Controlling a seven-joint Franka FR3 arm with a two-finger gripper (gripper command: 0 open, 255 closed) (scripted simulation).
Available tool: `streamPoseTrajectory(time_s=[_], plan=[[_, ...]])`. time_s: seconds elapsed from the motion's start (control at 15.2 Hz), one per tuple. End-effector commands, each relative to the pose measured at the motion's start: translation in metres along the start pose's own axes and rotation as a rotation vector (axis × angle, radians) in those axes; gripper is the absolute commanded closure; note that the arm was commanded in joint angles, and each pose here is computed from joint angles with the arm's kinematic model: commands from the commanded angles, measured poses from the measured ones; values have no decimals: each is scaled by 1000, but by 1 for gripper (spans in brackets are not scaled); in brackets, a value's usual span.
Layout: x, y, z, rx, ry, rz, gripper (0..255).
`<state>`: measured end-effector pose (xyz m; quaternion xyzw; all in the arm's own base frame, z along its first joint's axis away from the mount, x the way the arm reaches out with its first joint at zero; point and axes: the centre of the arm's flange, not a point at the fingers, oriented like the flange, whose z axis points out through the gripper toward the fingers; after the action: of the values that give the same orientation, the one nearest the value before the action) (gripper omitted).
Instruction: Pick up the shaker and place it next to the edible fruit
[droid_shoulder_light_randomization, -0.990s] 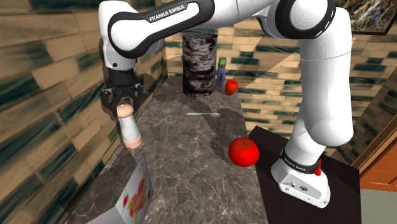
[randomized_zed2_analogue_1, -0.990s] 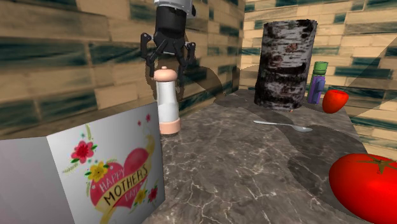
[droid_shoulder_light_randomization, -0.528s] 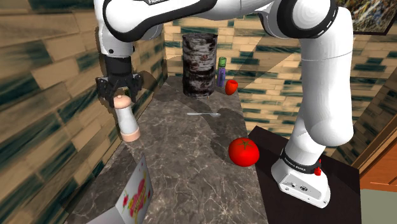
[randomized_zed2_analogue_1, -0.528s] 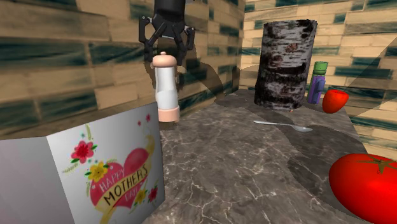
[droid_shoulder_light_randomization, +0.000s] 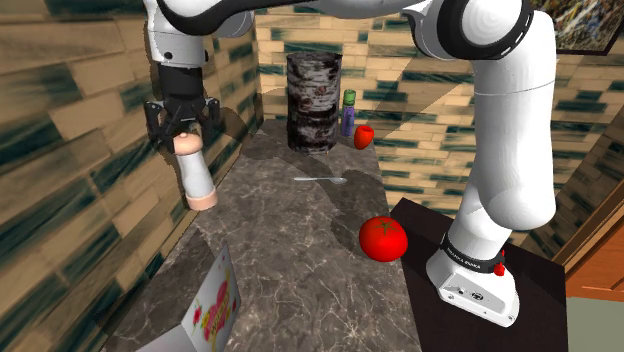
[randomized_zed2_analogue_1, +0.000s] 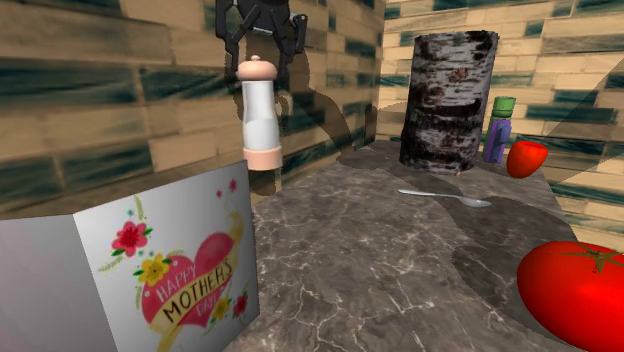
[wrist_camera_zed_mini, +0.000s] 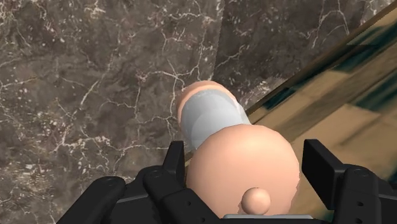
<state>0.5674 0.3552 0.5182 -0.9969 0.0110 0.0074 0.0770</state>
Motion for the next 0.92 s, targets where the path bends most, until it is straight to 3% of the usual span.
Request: streamPoseTrajectory(time_s=[0.0, 0.86], plan=[[-1, -2, -10, 0, 0, 0, 255], [-2, -12, -78, 0, 0, 0, 255]])
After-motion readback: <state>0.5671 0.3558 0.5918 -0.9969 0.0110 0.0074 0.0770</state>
